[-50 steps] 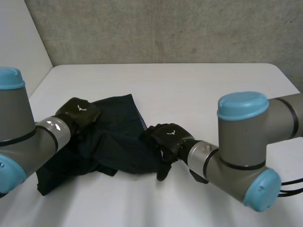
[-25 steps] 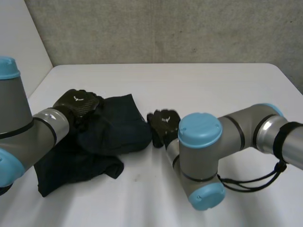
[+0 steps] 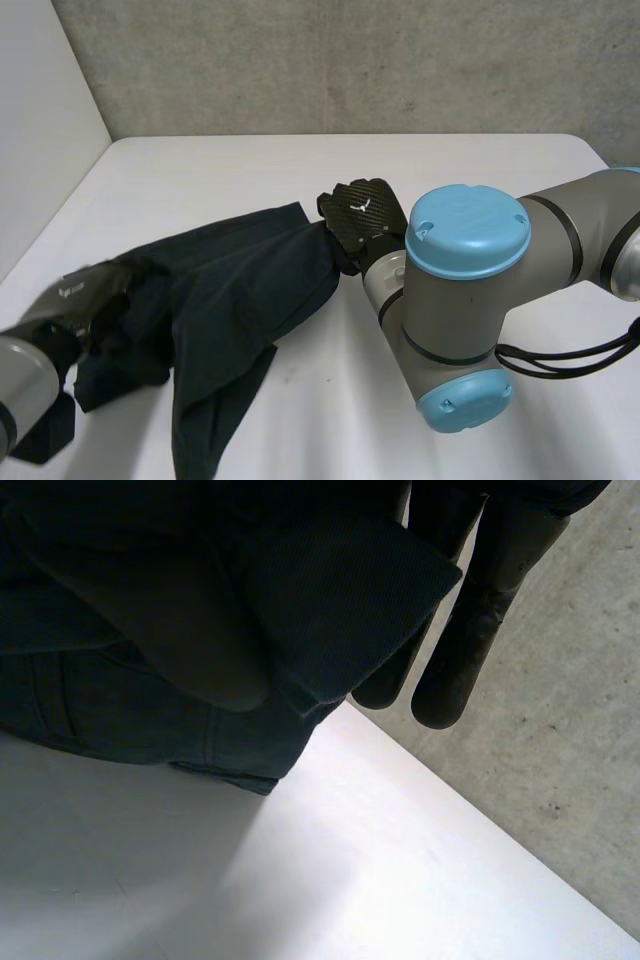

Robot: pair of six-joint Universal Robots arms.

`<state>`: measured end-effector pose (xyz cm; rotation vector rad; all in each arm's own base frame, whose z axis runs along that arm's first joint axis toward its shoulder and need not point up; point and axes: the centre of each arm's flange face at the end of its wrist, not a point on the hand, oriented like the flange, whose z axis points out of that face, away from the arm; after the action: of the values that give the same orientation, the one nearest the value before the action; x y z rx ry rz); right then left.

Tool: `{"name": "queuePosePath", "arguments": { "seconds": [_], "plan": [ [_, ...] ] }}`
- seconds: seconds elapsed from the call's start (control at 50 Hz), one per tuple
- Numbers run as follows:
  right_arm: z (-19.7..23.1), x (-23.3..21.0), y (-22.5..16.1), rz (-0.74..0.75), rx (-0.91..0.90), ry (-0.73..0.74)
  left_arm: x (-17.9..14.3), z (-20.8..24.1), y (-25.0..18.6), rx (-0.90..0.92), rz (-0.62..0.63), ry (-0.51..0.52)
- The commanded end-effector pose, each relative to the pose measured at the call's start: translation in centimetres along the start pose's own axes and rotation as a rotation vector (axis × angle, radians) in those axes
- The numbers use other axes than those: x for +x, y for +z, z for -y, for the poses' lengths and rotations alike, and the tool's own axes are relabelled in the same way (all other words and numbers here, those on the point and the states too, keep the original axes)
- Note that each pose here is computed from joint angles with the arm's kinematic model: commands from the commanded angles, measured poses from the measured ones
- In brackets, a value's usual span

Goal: Fold the shorts.

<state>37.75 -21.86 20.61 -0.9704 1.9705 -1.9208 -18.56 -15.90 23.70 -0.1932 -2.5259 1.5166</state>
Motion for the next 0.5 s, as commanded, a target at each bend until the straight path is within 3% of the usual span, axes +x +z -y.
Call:
{"name": "queuePosePath", "arguments": {
  "seconds": [0.02,0.34,0.5],
  "plan": [
    [-0.2,-0.2,0.3,-0.007,-0.001,0.001,-0.4,-2.1,-1.0,-0.137,0.021,-0.037],
    [-0.7,-0.4,0.8,-0.006,-0.008,0.009,-0.2,-5.1,-0.9,-0.275,0.017,-0.021],
    [-0.7,-0.4,0.6,-0.004,-0.011,0.014,0.3,-5.1,1.5,-0.306,0.026,-0.08]
  ]
}}
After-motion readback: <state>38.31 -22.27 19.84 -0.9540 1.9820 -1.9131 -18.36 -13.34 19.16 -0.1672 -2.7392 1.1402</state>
